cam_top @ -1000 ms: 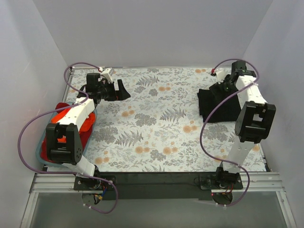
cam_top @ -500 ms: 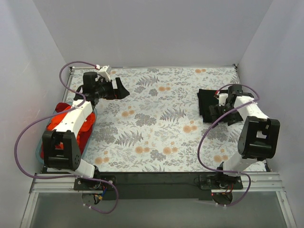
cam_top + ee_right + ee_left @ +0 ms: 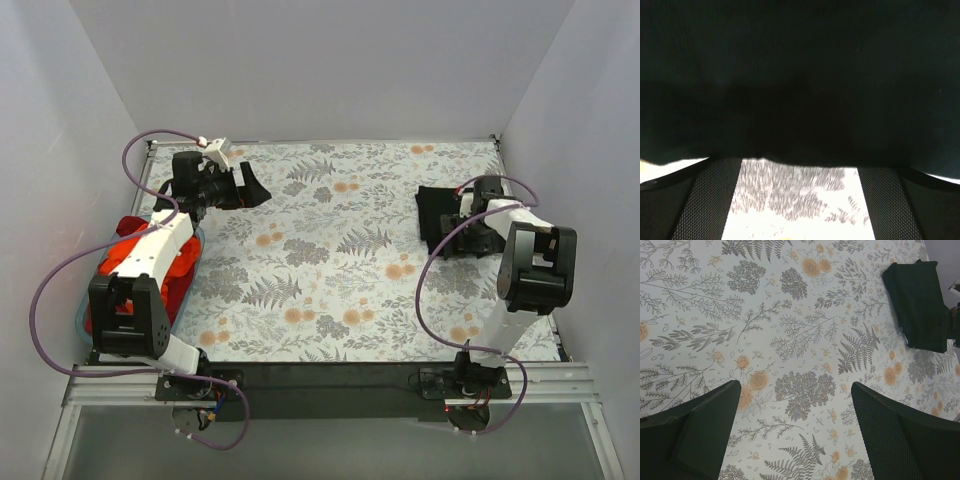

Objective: Fold and stack the t-shirts
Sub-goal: Neatly place the folded tshirt to the corner

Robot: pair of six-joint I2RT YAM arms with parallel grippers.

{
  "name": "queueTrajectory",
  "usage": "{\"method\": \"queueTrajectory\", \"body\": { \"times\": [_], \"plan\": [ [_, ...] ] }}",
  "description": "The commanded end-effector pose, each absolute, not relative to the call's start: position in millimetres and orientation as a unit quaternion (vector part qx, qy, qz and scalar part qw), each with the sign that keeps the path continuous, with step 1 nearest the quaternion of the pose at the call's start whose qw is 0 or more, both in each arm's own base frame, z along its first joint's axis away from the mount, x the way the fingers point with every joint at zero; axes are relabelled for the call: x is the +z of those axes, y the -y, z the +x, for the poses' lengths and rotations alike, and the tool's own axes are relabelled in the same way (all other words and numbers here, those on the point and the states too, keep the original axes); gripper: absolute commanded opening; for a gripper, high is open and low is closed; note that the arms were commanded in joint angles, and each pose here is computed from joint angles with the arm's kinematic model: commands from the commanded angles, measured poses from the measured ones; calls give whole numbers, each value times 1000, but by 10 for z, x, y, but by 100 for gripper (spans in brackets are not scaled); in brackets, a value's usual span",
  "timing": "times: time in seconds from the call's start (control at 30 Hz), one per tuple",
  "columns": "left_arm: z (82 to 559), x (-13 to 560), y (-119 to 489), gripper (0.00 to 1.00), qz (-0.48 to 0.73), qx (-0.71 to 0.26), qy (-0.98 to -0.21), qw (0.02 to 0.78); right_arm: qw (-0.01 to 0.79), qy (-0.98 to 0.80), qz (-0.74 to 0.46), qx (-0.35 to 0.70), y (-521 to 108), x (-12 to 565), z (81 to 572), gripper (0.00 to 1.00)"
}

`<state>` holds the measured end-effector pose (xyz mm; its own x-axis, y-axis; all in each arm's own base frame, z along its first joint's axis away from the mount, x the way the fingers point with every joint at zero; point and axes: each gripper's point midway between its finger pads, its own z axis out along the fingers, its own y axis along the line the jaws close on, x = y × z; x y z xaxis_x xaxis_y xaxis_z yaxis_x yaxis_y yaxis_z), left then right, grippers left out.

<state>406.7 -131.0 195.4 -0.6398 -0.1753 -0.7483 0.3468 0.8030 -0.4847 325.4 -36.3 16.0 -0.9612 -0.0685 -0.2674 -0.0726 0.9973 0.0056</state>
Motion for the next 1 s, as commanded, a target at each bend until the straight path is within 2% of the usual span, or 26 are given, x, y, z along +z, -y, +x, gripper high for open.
{"method": "queueTrajectory", "body": {
  "times": [0.0,0.37,0.63,0.97],
  "plan": [
    [4059,2095,1297,93,50,-315,-845,429,166,-986,-17,13,371,-22,3615,98],
    [4102,2008,1271,93,45,-309,-853,419,208,-978,-3,12,459,-78,4458,98],
    [4106,2017,1244,93,53,-299,-856,418,227,-971,-72,-10,766,-75,4741,99],
    [4127,1925,1287,93,44,-314,-860,400,243,-967,-73,-2,832,-39,5061,98]
  ]
}}
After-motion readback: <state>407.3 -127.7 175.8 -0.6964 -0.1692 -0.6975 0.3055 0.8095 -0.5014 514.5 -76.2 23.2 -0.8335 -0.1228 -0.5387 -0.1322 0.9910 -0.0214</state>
